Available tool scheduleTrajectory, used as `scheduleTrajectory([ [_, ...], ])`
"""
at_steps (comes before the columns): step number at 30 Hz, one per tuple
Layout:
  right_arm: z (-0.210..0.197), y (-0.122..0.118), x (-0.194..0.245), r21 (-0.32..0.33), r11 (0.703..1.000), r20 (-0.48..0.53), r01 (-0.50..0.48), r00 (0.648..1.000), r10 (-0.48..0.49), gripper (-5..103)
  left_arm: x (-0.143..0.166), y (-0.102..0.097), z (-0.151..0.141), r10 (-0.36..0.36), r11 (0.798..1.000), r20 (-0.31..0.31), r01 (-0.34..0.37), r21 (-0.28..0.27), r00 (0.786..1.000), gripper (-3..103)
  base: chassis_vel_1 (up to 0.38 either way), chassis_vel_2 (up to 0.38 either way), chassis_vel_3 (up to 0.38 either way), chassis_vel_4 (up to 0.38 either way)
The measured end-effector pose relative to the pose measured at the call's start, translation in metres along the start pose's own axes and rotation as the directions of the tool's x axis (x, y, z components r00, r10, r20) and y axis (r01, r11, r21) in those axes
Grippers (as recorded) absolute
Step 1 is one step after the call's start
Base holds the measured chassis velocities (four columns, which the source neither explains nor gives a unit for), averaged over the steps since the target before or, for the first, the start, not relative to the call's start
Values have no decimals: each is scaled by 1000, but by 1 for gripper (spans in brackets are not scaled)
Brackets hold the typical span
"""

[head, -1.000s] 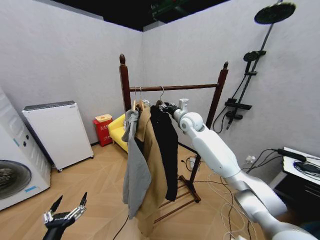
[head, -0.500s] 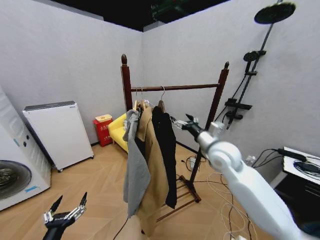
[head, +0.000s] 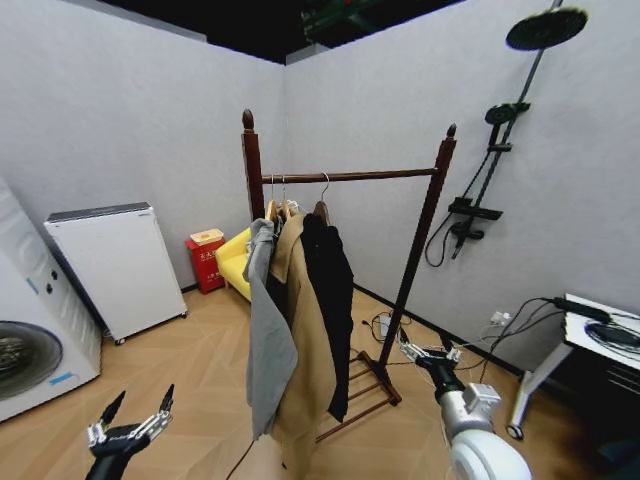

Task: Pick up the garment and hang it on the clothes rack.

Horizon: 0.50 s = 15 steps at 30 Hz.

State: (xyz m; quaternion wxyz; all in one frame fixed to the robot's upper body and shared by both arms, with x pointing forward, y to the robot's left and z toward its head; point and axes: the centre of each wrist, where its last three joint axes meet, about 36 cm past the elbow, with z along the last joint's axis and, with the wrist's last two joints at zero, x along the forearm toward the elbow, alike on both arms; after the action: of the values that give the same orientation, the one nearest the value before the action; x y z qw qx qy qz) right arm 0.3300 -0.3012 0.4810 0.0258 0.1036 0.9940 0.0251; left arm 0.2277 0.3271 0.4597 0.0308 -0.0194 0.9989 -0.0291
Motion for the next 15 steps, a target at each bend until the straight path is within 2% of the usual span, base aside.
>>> scheduleTrajectory([
  [15, 0, -5, 0, 6, 1000, -12, -27, 1000, 27, 100, 0, 0, 0, 0, 1000, 0, 0, 0, 1000, 100, 0, 0, 0, 0],
])
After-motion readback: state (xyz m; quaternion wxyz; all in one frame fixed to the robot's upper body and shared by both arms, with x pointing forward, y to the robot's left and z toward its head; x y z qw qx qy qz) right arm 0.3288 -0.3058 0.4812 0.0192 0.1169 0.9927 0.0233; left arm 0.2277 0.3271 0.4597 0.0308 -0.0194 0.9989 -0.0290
